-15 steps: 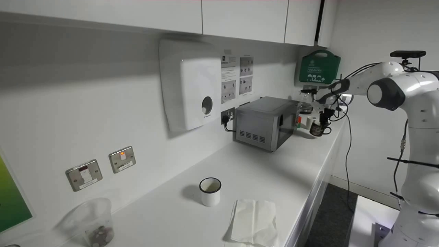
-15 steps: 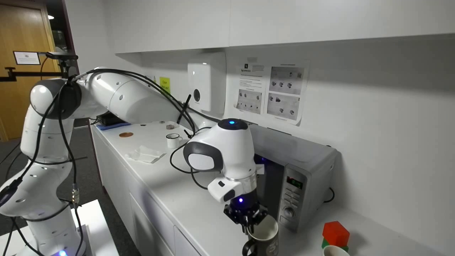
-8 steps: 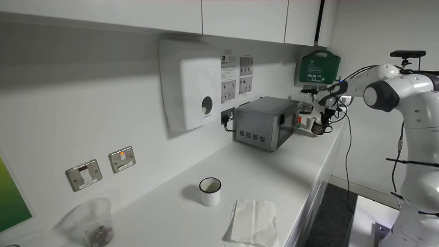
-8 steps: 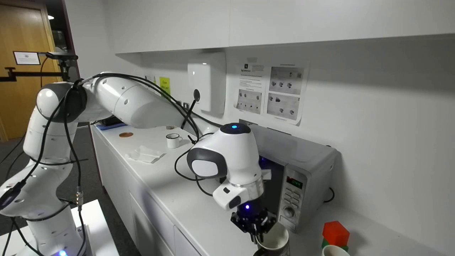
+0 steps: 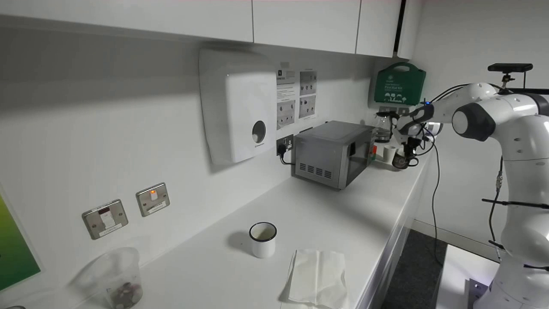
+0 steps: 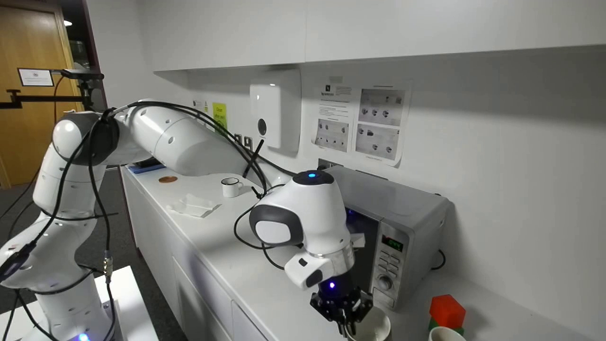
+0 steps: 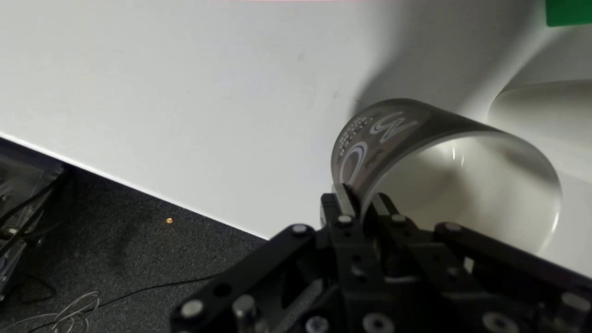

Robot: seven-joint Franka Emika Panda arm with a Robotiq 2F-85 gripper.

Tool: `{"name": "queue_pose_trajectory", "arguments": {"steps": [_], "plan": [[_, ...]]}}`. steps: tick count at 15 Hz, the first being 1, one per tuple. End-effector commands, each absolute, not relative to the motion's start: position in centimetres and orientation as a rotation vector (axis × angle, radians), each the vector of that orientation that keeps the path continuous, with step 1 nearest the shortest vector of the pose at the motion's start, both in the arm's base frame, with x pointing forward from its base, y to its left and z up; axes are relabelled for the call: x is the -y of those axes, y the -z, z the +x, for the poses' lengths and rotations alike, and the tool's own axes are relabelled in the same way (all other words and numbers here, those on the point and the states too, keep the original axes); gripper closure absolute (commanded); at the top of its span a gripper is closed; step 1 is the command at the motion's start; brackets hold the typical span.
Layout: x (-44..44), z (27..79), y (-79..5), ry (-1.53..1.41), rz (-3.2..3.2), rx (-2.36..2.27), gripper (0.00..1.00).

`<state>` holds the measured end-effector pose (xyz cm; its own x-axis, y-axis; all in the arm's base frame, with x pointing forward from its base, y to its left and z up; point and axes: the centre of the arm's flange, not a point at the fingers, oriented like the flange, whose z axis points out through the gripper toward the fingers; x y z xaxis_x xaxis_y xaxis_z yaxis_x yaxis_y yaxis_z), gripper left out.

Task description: Pick up the cup and put it on the right side of the counter

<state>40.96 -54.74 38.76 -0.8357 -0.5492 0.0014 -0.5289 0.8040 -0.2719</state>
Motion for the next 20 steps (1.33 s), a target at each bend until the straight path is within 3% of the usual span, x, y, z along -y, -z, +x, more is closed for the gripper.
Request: {"name": "queue_pose_trajectory", "arguments": {"steps": [1, 14, 20], "plan": [[56.12, 40.67, -39.77, 0.459, -0.846, -2.948, 0.98], [56.38, 40.31, -39.24, 0.397, -0.88, -3.021, 0.98], [55.72, 40.67, -39.84, 0.142, -0.84, -3.055, 0.98]]}}
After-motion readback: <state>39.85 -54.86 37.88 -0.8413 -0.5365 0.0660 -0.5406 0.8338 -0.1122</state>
